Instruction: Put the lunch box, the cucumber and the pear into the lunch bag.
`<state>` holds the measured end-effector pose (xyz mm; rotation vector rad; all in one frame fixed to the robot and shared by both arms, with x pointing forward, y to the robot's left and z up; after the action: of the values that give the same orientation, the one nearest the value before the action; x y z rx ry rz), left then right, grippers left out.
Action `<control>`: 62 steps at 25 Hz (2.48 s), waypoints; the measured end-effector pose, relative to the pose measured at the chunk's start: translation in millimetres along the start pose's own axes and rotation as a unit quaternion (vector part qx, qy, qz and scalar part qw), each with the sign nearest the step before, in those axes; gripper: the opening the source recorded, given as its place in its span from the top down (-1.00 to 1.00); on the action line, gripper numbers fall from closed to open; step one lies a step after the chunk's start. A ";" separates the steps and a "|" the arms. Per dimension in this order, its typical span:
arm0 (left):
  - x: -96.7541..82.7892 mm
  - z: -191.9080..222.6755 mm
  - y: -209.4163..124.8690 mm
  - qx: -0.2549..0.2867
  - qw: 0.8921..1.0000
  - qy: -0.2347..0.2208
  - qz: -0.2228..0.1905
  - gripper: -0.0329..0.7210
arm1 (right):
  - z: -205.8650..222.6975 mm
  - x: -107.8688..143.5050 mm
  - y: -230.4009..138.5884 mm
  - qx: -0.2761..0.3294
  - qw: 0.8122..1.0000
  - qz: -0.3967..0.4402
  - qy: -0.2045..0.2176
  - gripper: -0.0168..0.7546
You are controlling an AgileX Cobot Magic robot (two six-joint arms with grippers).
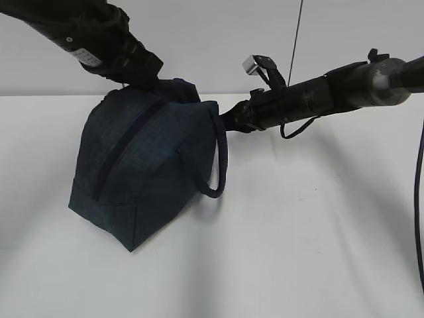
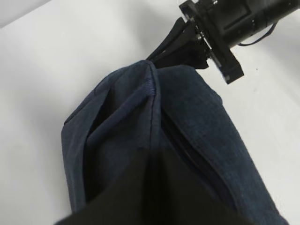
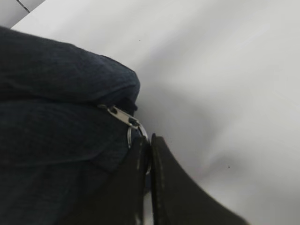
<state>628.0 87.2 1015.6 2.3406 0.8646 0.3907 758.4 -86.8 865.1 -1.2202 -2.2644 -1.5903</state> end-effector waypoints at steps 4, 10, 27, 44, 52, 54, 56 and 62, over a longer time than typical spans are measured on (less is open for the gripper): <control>0.2 -12.5 10.9 -0.027 1.000 0.008 -0.002 0.91 | 1.0 -3.9 -7.5 0.017 1.000 -0.002 -0.008 0.96; 0.1 -20.8 17.6 -0.043 0.999 0.012 -0.003 0.91 | 1.1 -10.6 -15.0 0.034 0.999 0.005 -0.024 0.96; 22.3 0.2 51.7 -0.082 0.996 0.035 -0.001 0.86 | -2.8 21.7 10.5 0.013 0.998 -0.009 0.053 0.96; 22.8 57.6 40.4 0.008 1.000 -0.023 -0.006 0.30 | -3.0 24.3 12.4 0.008 0.998 -0.006 0.060 0.96; 25.1 83.5 14.8 0.061 0.998 -0.029 0.002 0.27 | -3.1 24.8 12.3 0.009 0.998 -0.006 0.061 0.96; 26.3 86.8 12.0 0.067 0.997 -0.028 0.004 0.38 | -3.1 24.8 12.3 0.009 0.998 -0.006 0.061 0.96; 27.6 87.1 11.2 0.069 0.997 -0.025 0.007 0.58 | -3.1 25.1 12.1 0.009 0.998 -0.006 0.062 0.96; 30.4 87.1 10.4 0.071 0.997 -0.018 0.012 0.86 | -3.1 25.2 12.5 0.008 0.998 -0.010 0.062 0.96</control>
<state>695.6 62.9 956.7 2.4828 0.8733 0.3059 748.8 -74.2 888.6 -1.0657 -2.2151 -1.6050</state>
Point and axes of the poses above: a point on each arm's last joint axis where the gripper is mounted, z pointing out along that axis toward the gripper, x along the wrist's bending axis when the last joint is at zero, y = z × x, the point moved 10 cm from there along z, pointing out along that axis toward the gripper, and after that the axes turned 12 degrees about z, right-handed, at the moved point
